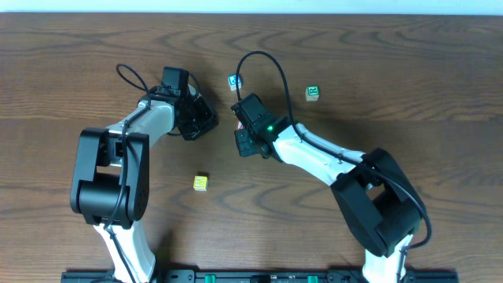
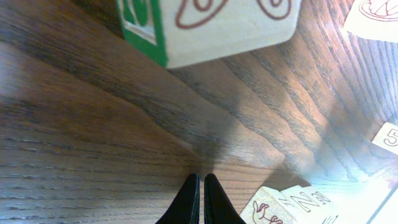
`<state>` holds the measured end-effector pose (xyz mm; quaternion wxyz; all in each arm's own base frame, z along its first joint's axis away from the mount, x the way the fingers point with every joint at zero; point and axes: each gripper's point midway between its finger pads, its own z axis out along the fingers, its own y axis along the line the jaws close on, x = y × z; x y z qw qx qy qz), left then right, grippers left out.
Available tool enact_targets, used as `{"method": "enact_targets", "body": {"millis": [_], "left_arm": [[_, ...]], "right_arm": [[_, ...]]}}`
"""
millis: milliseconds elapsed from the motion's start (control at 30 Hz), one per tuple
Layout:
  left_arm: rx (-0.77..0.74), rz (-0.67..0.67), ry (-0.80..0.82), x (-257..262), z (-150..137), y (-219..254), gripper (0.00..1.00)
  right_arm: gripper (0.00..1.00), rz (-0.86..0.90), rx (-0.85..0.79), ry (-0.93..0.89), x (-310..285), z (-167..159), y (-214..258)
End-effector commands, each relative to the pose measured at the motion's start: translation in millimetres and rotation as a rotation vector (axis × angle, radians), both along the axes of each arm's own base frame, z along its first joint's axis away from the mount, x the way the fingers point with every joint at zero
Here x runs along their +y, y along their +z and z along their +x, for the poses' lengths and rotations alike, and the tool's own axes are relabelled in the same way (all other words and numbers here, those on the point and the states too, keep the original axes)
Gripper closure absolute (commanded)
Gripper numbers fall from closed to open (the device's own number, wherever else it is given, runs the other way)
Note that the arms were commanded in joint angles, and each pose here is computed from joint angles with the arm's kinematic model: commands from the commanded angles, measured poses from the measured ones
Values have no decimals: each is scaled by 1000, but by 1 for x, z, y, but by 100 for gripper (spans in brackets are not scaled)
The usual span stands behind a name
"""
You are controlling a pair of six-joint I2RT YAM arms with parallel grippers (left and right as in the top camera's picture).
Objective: Spell out Ai2
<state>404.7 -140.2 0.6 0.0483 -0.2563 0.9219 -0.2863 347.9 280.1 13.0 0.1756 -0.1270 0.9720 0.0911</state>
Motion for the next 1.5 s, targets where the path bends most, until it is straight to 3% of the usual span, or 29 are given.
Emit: {"method": "enact_targets", "body": {"millis": [0, 233, 500, 1267, 1467], "left_arm": [[-23, -15, -15, -4, 1, 10, 94], [-19, -28, -14, -9, 0, 11, 94], [-32, -27, -37, -35, -3, 12, 94], [-10, -44, -68, -58, -14, 13, 94], [-9, -45, -66, -58, -14, 13, 94]], "right_arm": [[98, 90, -28, -23, 17, 7, 52], [98, 129, -84, -181, -40, 28, 118], [98, 147, 13, -327, -107, 43, 104], [98, 117, 4, -328, -112, 42, 102], [98, 75, 64, -323, -118, 28, 69]]}}
